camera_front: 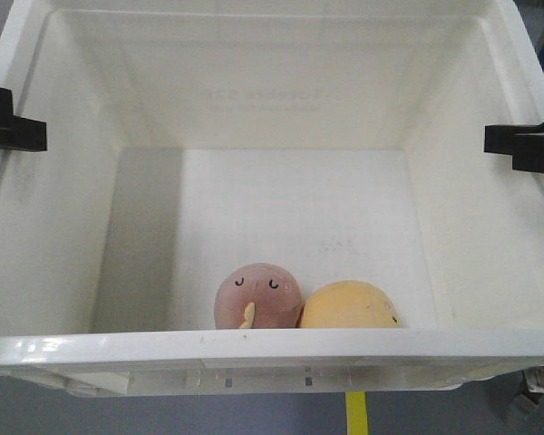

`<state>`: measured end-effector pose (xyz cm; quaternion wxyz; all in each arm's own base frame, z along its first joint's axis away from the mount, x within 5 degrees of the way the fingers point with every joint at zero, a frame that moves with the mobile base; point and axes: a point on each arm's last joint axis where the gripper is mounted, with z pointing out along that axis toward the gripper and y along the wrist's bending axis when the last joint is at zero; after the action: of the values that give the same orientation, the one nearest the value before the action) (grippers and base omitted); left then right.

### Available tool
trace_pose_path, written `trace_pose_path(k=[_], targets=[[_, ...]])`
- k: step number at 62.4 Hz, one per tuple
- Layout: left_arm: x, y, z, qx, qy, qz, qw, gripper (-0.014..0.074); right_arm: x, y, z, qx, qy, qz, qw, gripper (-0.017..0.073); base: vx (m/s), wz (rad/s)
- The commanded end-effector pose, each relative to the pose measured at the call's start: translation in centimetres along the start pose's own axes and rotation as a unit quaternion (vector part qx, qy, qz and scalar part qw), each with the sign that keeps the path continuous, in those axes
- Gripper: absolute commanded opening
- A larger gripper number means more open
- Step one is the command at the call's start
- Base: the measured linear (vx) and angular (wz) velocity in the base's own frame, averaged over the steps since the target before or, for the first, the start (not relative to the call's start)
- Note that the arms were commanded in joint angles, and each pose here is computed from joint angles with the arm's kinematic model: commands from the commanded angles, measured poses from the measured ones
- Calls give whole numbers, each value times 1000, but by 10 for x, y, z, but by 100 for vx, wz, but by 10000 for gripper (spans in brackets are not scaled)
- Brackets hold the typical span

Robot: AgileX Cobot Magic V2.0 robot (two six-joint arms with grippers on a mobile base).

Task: Place moving items into box and shelve
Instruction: 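Keep holding the crate level with both grippers during driving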

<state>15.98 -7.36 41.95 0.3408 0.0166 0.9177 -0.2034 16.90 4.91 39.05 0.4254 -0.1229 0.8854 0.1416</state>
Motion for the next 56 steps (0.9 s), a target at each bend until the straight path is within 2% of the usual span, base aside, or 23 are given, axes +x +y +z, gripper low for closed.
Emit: trace_pose_path(k=[1,56], targets=[[-18,-12,-22,49,-101,5,994,-4,-22,4,-18,2,-98,-10,995,-6,53,-2],[-18,-12,-22,49,-101,5,994,-4,-22,4,-18,2,-98,-10,995,-6,54,-5]])
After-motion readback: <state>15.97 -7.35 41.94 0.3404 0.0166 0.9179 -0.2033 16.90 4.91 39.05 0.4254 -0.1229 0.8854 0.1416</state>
